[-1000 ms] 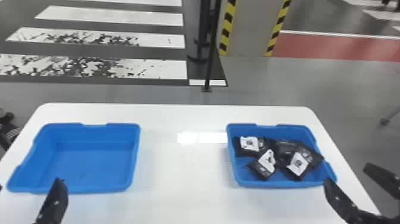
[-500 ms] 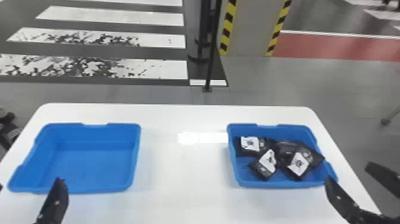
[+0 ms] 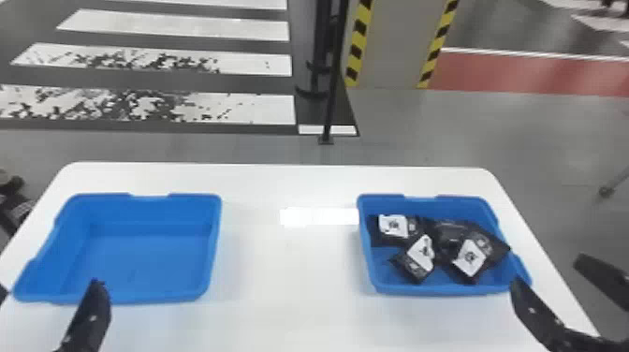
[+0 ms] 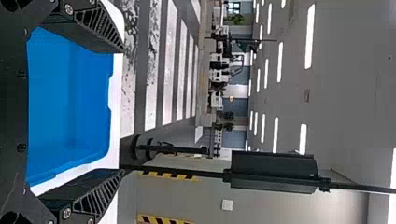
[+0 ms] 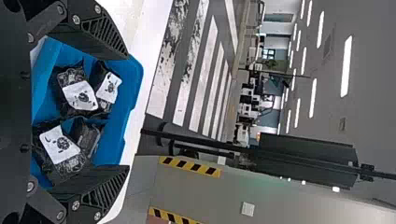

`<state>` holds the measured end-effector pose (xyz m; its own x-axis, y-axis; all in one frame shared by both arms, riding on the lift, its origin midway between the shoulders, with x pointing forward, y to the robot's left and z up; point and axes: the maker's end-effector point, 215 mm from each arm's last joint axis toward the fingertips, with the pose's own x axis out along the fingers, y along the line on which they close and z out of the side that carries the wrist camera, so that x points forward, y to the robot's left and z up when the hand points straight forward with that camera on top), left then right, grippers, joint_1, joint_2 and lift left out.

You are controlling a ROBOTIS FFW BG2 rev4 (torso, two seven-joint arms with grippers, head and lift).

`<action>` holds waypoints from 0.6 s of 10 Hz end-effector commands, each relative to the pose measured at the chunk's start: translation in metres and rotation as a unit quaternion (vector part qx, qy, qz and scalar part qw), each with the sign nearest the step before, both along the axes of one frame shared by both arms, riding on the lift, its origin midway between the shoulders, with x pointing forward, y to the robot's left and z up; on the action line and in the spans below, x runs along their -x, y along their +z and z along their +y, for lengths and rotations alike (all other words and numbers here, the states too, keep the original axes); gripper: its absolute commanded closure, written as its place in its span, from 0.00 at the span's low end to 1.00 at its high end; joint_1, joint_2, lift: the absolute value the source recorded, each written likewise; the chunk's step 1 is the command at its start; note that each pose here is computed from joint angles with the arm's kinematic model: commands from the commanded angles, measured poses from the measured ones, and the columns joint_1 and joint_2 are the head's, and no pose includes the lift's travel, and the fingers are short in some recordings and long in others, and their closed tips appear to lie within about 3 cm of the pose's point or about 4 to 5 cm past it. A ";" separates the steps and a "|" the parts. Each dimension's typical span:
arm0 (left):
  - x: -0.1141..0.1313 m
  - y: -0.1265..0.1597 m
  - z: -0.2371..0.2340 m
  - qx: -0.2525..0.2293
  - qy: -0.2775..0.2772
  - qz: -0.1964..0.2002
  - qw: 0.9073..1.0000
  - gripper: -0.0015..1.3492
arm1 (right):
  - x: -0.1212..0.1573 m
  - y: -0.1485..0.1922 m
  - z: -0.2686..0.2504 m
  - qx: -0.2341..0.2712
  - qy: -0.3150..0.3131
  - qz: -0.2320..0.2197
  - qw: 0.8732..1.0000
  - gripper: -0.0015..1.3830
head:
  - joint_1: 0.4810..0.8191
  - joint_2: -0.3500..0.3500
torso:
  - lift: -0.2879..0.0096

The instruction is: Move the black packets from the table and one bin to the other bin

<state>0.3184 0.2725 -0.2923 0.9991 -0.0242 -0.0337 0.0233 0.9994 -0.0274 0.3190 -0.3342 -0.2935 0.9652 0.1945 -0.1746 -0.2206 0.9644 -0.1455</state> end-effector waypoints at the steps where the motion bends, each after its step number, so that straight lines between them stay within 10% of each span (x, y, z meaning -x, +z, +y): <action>1: -0.001 -0.001 0.000 -0.001 -0.001 0.000 1.000 0.09 | -0.001 0.000 0.001 -0.002 0.000 -0.002 1.000 0.15 | 0.63 0.34 | 0.60; 6: -0.001 -0.001 0.000 -0.002 -0.001 -0.002 1.000 0.09 | -0.002 -0.003 0.001 -0.004 0.000 0.000 1.000 0.15 | 0.63 0.34 | 0.60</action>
